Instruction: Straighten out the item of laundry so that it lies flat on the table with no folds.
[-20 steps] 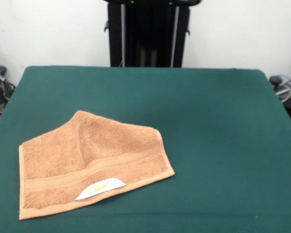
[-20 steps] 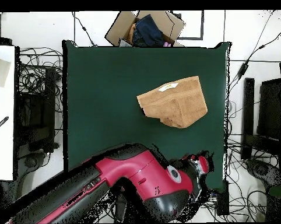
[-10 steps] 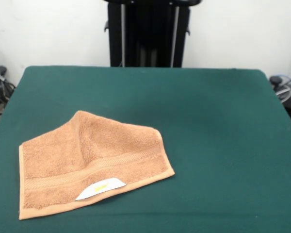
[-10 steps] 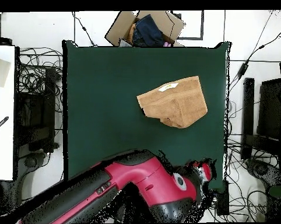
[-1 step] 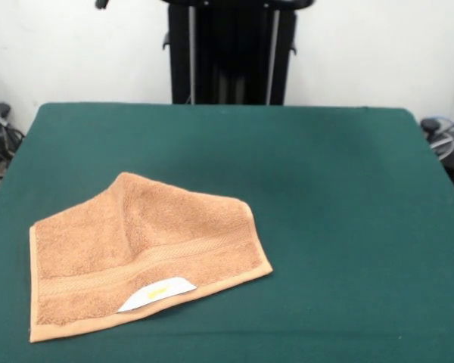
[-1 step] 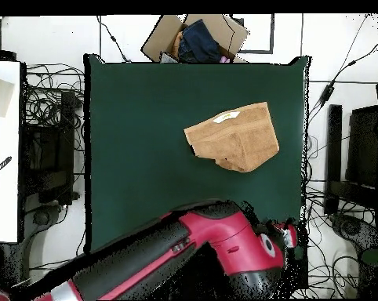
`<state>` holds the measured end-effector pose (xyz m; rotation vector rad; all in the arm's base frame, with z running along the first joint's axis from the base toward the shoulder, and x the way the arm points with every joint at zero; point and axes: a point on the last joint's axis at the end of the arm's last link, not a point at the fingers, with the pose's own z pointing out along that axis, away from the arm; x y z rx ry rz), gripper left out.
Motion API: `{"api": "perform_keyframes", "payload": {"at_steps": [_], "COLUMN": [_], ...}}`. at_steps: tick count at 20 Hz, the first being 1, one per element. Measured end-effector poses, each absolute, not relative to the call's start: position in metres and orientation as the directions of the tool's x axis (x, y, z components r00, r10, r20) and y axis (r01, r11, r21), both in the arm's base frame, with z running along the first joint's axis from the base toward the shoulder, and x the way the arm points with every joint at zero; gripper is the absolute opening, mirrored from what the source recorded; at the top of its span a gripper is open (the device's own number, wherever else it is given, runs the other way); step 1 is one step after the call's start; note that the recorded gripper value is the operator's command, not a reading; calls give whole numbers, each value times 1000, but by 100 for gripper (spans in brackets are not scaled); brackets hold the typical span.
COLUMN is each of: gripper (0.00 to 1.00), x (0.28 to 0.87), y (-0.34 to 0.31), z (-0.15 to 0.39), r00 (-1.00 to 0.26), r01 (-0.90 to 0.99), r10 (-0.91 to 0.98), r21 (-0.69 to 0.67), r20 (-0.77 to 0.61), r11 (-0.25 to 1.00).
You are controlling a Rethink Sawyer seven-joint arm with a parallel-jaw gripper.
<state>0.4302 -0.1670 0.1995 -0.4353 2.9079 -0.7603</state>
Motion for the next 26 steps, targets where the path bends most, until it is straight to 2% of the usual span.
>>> {"api": "perform_keyframes", "payload": {"at_steps": [6, 15, 26], "gripper": [100, 100, 100], "x": [420, 418, 417], "y": [-191, -201, -179], "z": [180, 170, 188], "r00": [-966, -940, -899], "r01": [-213, -308, -374], "r10": [-255, -342, -438], "r21": [-446, -415, -516], "r20": [-36, -9, -3], "r11": [870, 856, 771]}}
